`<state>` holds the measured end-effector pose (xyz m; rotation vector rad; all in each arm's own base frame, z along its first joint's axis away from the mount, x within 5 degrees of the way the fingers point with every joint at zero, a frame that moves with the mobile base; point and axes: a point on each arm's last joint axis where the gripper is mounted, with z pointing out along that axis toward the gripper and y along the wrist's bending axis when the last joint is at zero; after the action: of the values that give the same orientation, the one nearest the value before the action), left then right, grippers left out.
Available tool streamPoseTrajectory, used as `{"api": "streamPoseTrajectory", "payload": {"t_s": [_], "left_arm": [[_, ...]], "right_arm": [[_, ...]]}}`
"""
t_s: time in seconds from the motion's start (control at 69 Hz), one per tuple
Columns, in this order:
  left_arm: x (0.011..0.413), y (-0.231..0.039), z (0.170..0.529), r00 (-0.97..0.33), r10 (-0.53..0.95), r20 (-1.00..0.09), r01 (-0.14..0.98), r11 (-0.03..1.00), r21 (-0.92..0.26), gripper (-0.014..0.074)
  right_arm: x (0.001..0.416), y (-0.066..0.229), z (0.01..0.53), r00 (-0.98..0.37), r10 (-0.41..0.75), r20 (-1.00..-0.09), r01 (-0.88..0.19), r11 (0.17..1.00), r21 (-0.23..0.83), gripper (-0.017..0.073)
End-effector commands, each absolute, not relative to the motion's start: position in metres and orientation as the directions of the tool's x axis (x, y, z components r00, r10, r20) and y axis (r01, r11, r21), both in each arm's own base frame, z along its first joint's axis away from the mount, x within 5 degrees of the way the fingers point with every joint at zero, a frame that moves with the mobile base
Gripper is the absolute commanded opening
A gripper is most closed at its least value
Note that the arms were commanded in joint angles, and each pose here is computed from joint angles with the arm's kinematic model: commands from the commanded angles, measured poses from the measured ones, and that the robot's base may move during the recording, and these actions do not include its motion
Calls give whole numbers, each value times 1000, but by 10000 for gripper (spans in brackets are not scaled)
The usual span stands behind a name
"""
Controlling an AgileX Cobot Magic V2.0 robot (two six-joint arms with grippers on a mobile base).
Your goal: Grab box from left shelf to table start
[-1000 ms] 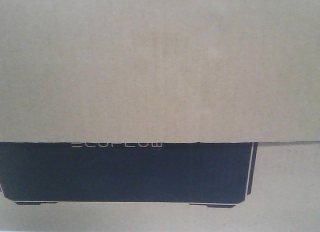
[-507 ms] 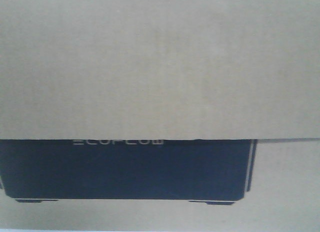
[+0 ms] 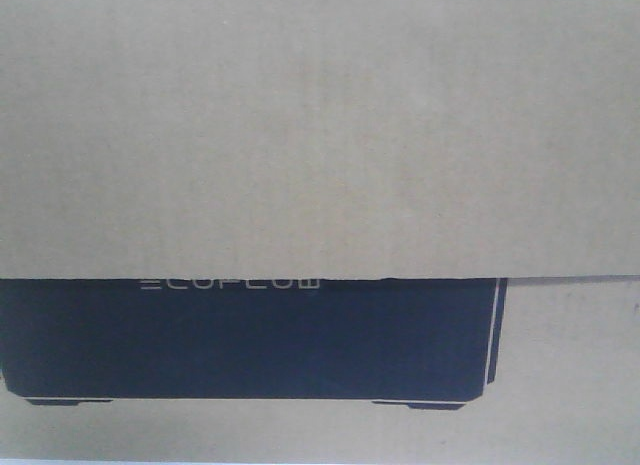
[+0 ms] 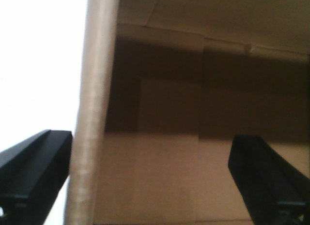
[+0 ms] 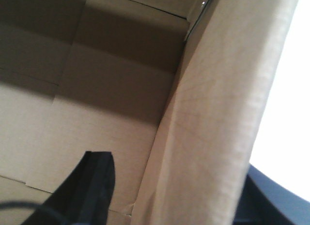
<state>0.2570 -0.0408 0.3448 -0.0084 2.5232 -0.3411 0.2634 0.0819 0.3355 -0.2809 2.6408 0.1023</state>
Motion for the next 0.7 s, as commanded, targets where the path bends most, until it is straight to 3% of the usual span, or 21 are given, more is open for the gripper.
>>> {"api": "streamPoseTrajectory", "payload": {"t_s": [0.0, 0.507, 0.594, 0.681], "left_arm": [[255, -42, 375, -763, -97, -639, 93, 962, -257, 547], [241, -35, 426, -720, -20, -694, 118, 981, -151, 542], [229, -34, 440, -686, -23, -727, 126, 981, -150, 496], [212, -32, 452, -647, -26, -762, 134, 980, -148, 426]], "right_arm": [[260, 81, 364, -794, -164, -585, -219, 975, 24, 489], [227, 61, 440, -637, -139, -758, -171, 985, -37, 487], [214, 57, 452, -600, -127, -790, -169, 985, -30, 479], [199, 52, 462, -562, -115, -819, -168, 985, -23, 411]]}}
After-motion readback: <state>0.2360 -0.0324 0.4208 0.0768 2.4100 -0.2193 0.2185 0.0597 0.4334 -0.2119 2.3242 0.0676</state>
